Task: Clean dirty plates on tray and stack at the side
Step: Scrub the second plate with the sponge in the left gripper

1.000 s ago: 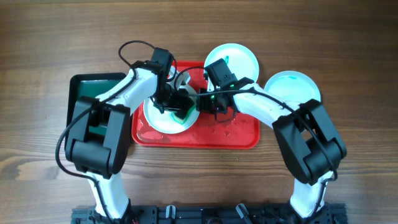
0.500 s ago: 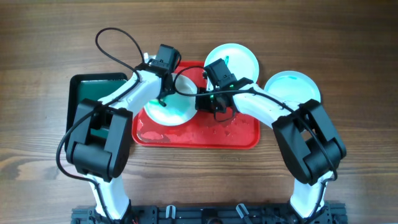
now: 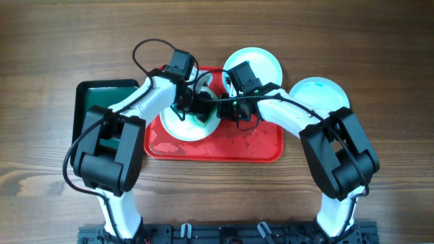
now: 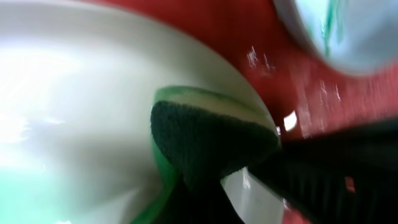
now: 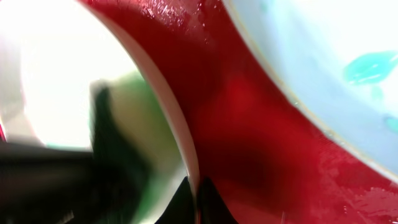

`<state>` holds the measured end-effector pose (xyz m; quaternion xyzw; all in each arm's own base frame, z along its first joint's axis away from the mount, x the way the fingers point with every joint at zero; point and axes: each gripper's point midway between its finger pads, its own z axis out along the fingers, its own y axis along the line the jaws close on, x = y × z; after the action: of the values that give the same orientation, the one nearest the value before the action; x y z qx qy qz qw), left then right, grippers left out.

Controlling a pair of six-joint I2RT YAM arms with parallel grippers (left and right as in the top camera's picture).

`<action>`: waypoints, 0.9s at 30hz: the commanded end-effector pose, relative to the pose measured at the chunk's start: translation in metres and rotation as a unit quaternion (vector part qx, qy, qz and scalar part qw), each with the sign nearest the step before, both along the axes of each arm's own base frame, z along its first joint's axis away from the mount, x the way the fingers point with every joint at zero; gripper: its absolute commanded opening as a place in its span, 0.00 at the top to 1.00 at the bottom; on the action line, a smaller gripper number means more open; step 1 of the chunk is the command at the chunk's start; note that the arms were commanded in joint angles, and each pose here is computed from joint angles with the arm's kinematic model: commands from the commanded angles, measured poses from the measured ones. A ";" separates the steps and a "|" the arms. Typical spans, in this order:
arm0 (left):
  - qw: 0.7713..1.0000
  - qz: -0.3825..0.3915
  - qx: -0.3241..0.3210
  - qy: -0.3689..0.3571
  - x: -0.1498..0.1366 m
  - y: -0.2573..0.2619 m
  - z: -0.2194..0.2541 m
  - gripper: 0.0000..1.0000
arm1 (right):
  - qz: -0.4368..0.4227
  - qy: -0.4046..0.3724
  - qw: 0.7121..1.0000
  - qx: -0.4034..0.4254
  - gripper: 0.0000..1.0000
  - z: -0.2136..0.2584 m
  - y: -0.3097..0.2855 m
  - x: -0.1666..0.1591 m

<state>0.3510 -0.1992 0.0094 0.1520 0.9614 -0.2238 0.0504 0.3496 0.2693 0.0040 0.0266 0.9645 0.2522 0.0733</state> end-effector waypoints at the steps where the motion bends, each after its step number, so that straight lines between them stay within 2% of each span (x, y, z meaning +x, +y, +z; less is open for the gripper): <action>1: 0.995 -0.076 0.004 0.061 -0.043 0.002 -0.019 0.96 | 0.016 0.010 1.000 -0.011 0.96 -0.013 0.001 -0.009; 4: 0.985 -0.012 0.158 0.068 -0.040 0.055 -0.035 0.96 | 0.016 0.010 1.000 -0.011 0.96 -0.013 0.001 -0.009; 5: 0.973 0.027 0.223 0.059 -0.035 0.078 -0.037 0.96 | 0.016 0.010 1.000 -0.011 0.96 -0.013 0.001 -0.009; 7: 0.933 0.115 0.341 0.020 -0.020 0.122 -0.033 0.96 | 0.016 0.010 1.000 -0.010 0.96 -0.012 0.002 -0.010; 9: 0.896 0.180 0.405 -0.021 -0.008 0.148 -0.023 0.96 | 0.016 0.010 1.000 -0.010 0.96 -0.012 0.002 -0.010; 11: 0.871 0.237 0.427 -0.054 0.002 0.159 -0.016 0.96 | 0.016 0.011 1.000 -0.010 0.96 -0.012 0.002 -0.010; 12: 0.866 0.256 0.425 -0.071 0.010 0.160 -0.015 0.96 | 0.016 0.010 1.000 -0.010 0.96 -0.012 0.002 -0.010; 15: 0.875 0.287 0.372 -0.114 0.038 0.143 -0.016 0.96 | 0.016 0.010 1.000 -0.010 0.96 -0.012 0.002 -0.010; 19: 0.925 0.286 0.220 -0.120 0.066 0.086 -0.021 0.96 | 0.017 0.010 1.000 -0.010 0.96 -0.012 0.002 -0.010; 20: 0.940 0.266 0.180 -0.117 0.070 0.069 -0.021 0.96 | 0.017 0.010 1.000 -0.010 0.96 -0.012 0.002 -0.010; 23: 0.983 0.142 0.049 -0.109 0.068 0.012 -0.012 0.96 | 0.017 0.009 1.000 -0.010 0.96 -0.012 0.002 -0.009; 27: 0.995 0.056 0.024 -0.074 0.042 0.000 -0.016 0.96 | 0.018 0.009 1.000 -0.010 0.96 -0.012 0.002 -0.009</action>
<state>0.4318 -0.1646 0.0121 0.0130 0.9727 -0.0984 0.2096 0.3516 0.2698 0.0047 0.0313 0.9634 0.2555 0.0753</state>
